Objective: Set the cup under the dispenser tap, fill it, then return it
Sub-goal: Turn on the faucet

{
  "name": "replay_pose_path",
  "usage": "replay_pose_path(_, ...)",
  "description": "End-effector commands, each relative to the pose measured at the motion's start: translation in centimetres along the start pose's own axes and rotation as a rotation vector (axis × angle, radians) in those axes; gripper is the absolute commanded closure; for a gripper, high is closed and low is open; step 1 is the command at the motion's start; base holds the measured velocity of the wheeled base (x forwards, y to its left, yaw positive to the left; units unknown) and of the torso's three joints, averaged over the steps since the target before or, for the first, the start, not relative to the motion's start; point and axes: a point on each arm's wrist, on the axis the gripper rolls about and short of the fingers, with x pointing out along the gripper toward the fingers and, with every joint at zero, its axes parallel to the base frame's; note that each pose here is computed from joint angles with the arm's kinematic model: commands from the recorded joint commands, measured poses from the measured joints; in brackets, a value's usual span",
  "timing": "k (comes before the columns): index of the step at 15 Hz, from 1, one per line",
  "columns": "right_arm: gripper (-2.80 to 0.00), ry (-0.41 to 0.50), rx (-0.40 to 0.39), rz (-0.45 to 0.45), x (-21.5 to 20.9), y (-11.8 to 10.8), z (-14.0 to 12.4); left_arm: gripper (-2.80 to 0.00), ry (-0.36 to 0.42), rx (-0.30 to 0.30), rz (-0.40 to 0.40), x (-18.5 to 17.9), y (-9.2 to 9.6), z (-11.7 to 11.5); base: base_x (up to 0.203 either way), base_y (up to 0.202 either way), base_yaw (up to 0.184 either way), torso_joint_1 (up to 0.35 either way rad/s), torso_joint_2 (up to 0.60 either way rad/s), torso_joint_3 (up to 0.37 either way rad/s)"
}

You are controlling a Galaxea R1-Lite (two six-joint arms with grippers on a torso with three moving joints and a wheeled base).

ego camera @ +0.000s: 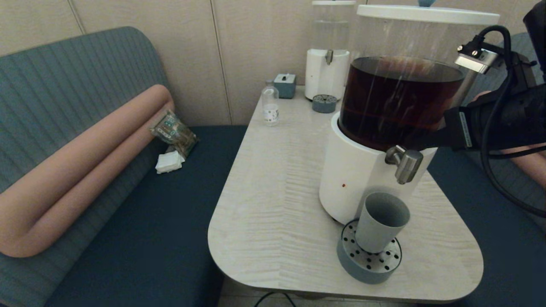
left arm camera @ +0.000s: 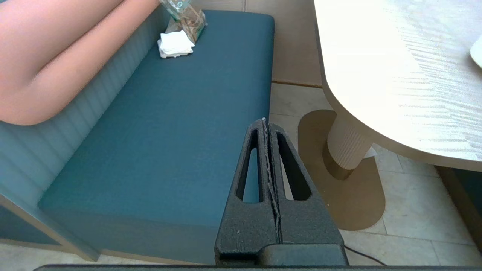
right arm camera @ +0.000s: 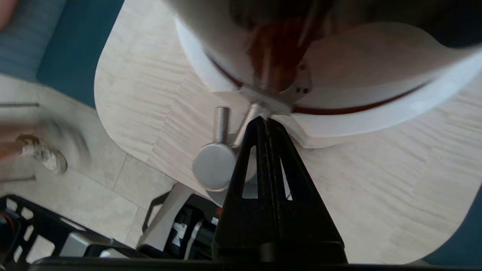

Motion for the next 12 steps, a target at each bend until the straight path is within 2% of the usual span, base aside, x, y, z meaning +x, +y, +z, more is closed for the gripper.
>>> replay_pose_path(1,0.00,0.014,-0.008,0.007,0.16,0.20,-0.26,0.00,0.002,-0.001,0.001,0.02,0.00,-0.03,0.000,0.000,0.000,0.000,0.00,0.000)
replay_pose_path(12,0.00,0.030,-0.025,0.081,0.63,0.53,-0.29,0.00,0.003,-0.001,-0.001,0.02,0.01,-0.03,0.000,0.000,0.000,0.000,0.00,0.000)
